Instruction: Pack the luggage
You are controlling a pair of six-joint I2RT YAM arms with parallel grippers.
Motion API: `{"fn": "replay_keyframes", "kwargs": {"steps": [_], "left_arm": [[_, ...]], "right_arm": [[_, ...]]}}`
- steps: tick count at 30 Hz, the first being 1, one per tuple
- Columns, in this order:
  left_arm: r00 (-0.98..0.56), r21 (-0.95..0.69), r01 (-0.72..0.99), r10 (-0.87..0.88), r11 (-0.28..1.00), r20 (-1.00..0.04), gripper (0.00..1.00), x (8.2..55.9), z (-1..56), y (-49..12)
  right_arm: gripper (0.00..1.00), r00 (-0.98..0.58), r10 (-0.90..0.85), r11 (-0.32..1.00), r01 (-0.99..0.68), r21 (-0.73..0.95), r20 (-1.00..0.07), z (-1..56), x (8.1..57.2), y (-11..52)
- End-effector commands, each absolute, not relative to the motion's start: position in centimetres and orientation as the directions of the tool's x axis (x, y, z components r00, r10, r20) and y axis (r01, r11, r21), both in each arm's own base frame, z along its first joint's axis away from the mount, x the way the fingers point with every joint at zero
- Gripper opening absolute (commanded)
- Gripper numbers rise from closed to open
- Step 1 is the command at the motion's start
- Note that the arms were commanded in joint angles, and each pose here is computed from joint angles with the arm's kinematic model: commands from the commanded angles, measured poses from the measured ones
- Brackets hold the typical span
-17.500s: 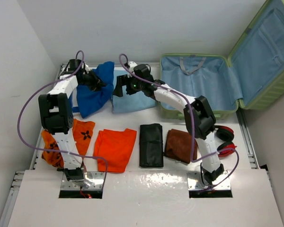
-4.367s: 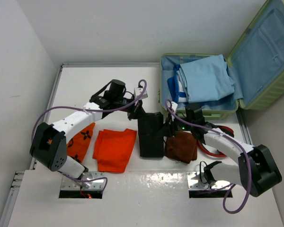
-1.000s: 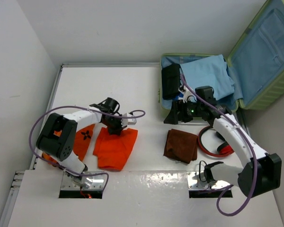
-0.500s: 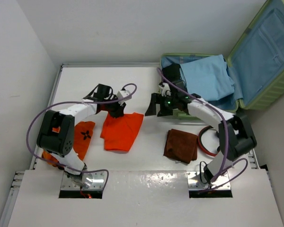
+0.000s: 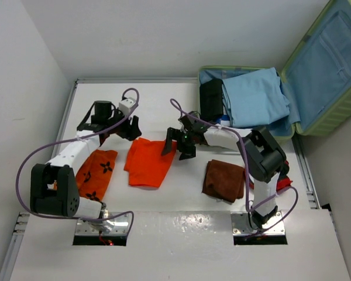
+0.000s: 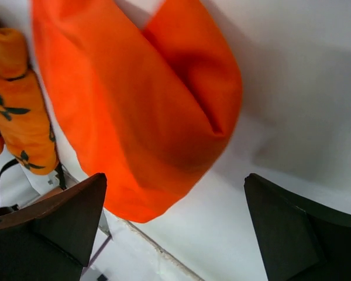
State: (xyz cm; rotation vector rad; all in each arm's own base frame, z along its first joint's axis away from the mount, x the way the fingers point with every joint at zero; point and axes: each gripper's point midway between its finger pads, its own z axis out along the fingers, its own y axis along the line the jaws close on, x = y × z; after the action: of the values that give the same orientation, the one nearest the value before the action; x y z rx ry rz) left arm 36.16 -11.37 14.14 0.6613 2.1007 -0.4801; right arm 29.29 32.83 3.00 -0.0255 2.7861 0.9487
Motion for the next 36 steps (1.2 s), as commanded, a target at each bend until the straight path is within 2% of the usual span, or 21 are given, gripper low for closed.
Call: {"fn": "replay_keyframes", "kwargs": {"steps": [1, 3, 6, 12, 16, 18, 19, 21, 22, 23, 24, 25, 27, 28, 30, 33, 36], "left_arm": [[-0.572, -0.188, 0.562, 0.214, 0.806, -0.792, 0.61, 34.7, 13.5, -11.5], [-0.622, -0.219, 0.528, 0.198, 0.82, -0.758, 0.61, 34.5, 12.0, -11.0], [-0.69, -0.278, 0.509, 0.192, 0.815, -0.698, 0.59, 33.7, 9.5, -11.3], [-0.825, -0.41, 0.411, 0.141, 0.814, -0.547, 0.56, 32.4, 4.5, -11.9], [-0.868, -0.457, 0.369, 0.123, 0.81, -0.481, 0.55, 31.7, 2.6, -12.2], [-0.875, -0.472, 0.36, 0.116, 0.805, -0.469, 0.55, 31.6, 2.5, -12.4], [-0.884, -0.478, 0.35, 0.117, 0.806, -0.452, 0.55, 31.3, 2.1, -12.4], [-0.872, -0.453, 0.353, 0.112, 0.819, -0.477, 0.55, 32.1, 2.6, -11.7], [-0.854, -0.439, 0.374, 0.118, 0.817, -0.507, 0.55, 32.6, 3.5, -11.7], [-0.848, -0.435, 0.366, 0.103, 0.823, -0.519, 0.55, 32.9, 4.0, -11.2], [-0.843, -0.427, 0.363, 0.097, 0.828, -0.529, 0.55, 33.0, 4.4, -10.5], [-0.834, -0.421, 0.37, 0.096, 0.828, -0.543, 0.55, 33.1, 4.9, -10.5], [-0.801, -0.385, 0.378, 0.089, 0.842, -0.592, 0.55, 33.8, 6.4, -9.3], [-0.793, -0.379, 0.383, 0.088, 0.842, -0.603, 0.55, 33.8, 6.8, -9.3], [-0.76, -0.355, 0.4, 0.089, 0.845, -0.644, 0.55, 34.3, 8.1, -9.0], [-0.732, -0.332, 0.41, 0.089, 0.85, -0.675, 0.55, 34.8, 9.0, -8.8], [-0.711, -0.33, 0.419, 0.08, 0.846, -0.699, 0.55, 35.4, 10.0, -9.0]], "right_arm": [[1.0, -0.985, 0.129, 0.813, 0.037, 0.581, -0.118, 2.3, 27.9, 33.1], [1.0, -0.989, 0.126, 0.817, 0.059, 0.573, -0.077, 1.2, 26.1, 33.0], [1.0, -0.989, 0.122, 0.779, 0.045, 0.625, -0.081, 1.2, 25.9, 34.4], [1.0, -0.984, 0.082, 0.718, -0.052, 0.694, -0.16, 2.8, 28.5, 38.7], [1.0, -0.982, 0.058, 0.734, -0.079, 0.674, -0.178, 0.7, 28.9, 40.2], [0.89, -0.976, 0.056, 0.725, -0.107, 0.681, -0.213, 0.3, 29.5, 40.9], [0.73, -0.961, 0.014, 0.707, -0.184, 0.682, -0.274, 0.3, 29.5, 41.5], [0.53, -0.951, -0.025, 0.698, -0.238, 0.676, -0.309, 0.6, 29.4, 41.8], [0.41, -0.93, -0.06, 0.695, -0.299, 0.654, -0.362, 1.5, 29.9, 41.6], [0.15, -0.925, -0.074, 0.699, -0.315, 0.642, -0.373, 1.6, 30.0, 41.2], [0.06, -0.916, -0.078, 0.701, -0.332, 0.631, -0.394, 2.2, 30.4, 41.0], [0.0, -0.88, -0.119, 0.7, -0.403, 0.589, -0.46, 2.9, 31.4, 40.4], [0.0, -0.84, -0.17, 0.689, -0.476, 0.547, -0.516, 5.7, 31.7, 39.1], [0.0, -0.79, -0.16, 0.659, -0.532, 0.532, -0.592, 9.7, 32.9, 38.3], [0.0, -0.74, -0.168, 0.624, -0.591, 0.51, -0.652, 13.6, 33.0, 37.0], [0.0, -0.681, -0.111, 0.567, -0.642, 0.517, -0.724, 20.2, 34.8, 33.0], [0.0, -0.666, -0.077, 0.552, -0.648, 0.525, -0.742, 24.0, 35.9, 28.9]]}}
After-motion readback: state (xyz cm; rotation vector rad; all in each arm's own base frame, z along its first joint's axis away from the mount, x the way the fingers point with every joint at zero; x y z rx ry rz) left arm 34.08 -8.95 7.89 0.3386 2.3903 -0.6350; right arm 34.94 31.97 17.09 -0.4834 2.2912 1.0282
